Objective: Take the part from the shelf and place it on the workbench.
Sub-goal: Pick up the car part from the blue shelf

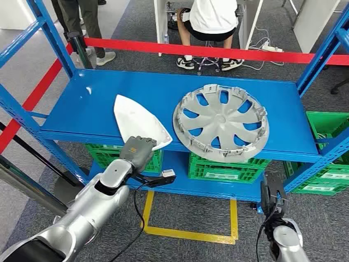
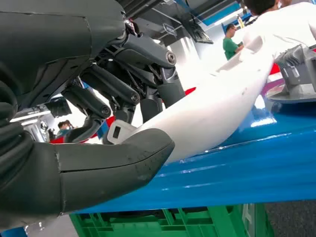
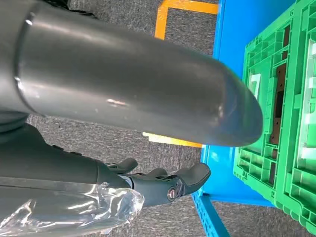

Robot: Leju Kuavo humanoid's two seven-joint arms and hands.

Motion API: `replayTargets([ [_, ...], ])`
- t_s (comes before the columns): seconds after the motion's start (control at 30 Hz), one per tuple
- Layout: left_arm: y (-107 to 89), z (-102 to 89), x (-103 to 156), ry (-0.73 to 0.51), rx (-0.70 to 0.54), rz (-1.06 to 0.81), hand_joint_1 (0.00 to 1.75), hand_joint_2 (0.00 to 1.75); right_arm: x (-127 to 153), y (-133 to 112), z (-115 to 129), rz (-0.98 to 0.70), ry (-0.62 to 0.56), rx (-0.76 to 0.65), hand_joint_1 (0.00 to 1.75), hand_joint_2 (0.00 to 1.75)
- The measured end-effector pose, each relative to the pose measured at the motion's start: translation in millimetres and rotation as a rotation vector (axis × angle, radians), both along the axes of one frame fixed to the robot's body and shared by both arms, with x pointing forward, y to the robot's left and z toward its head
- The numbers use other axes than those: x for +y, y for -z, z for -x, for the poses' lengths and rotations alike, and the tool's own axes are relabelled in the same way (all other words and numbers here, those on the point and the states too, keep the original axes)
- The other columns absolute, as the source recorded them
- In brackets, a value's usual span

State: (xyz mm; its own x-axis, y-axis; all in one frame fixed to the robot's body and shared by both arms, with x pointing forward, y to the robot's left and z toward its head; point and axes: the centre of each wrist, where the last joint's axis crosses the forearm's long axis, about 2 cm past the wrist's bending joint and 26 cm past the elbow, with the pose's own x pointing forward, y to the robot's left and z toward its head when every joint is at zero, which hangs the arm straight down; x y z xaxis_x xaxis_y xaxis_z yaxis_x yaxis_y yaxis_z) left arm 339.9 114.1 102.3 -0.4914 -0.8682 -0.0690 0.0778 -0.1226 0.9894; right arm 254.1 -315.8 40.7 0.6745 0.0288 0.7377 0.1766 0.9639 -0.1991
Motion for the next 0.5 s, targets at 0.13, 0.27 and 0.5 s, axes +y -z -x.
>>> replayTargets([
  [0.13, -0.5, 0.1, 0, 0.001, -0.025, 0.011, 1.75, 1.75, 0, 0, 0, 0.001, 0.003, 0.000, 0.00, 0.00],
  [0.27, -1.6, 0.2, -1, 0.000, -0.080, 0.025, 1.75, 1.75, -1, 0, 0, 0.002, 0.011, -0.002, 0.00, 0.00],
  [0.5, -14.2, -0.3, -6, 0.029, -0.192, 0.066, 1.75, 1.75, -2, 2, 2, 0.004, 0.026, -0.012, 0.00, 0.00],
])
